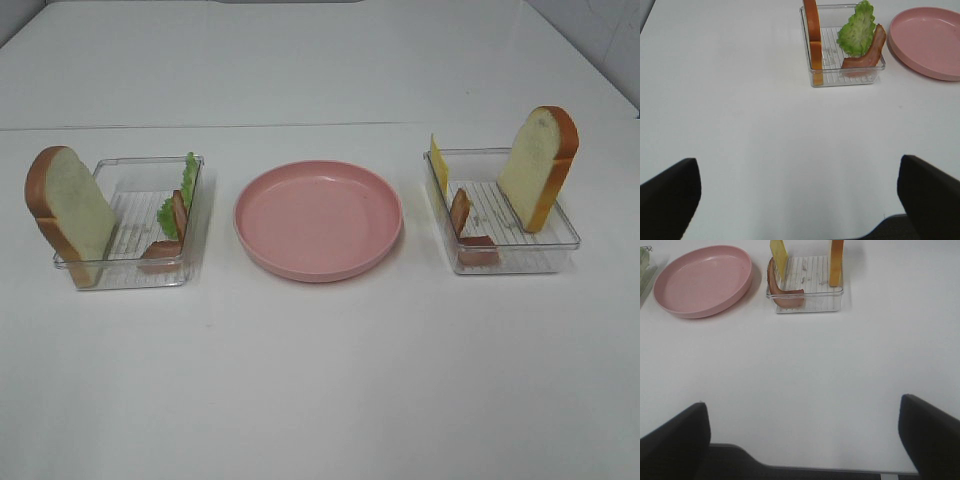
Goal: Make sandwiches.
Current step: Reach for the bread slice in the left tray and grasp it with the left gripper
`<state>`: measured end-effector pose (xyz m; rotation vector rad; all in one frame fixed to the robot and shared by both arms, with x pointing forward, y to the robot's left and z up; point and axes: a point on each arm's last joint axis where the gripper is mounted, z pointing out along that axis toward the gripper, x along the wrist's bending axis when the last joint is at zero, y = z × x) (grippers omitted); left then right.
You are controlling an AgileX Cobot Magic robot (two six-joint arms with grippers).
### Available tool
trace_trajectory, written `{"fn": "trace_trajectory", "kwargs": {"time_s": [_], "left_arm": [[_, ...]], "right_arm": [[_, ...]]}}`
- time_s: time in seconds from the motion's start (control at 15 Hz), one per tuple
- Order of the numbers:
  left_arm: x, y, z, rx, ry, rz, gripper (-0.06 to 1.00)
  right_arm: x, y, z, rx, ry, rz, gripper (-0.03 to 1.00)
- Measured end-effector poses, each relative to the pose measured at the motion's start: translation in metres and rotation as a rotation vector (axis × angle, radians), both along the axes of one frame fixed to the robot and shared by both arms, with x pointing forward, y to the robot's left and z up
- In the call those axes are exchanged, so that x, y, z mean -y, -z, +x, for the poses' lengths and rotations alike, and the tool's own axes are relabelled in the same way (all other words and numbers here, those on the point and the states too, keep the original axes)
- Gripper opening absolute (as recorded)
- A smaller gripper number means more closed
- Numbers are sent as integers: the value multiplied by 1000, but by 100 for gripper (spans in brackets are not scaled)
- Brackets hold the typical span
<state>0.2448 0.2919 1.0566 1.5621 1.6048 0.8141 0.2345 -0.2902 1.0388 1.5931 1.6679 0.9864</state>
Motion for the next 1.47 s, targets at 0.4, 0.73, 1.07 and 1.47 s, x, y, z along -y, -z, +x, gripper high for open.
{"fn": "trace_trajectory", "kwargs": {"time_s": [0.4, 0.73, 1.07, 1.47], "left_arm": [[-1, -7, 8, -23, 0, 0, 99], [-4, -32, 50, -90, -16, -23, 99], [-8, -44, 122, -274, 1, -6, 99], [-15, -40, 224, -471, -8, -31, 99]], "right_arm": [[0, 0, 0, 0, 0, 0, 98], [0, 0, 0, 0, 0, 0, 98], [0, 0, 0, 0, 0, 0, 98], [0, 0, 0, 0, 0, 0, 98]]}}
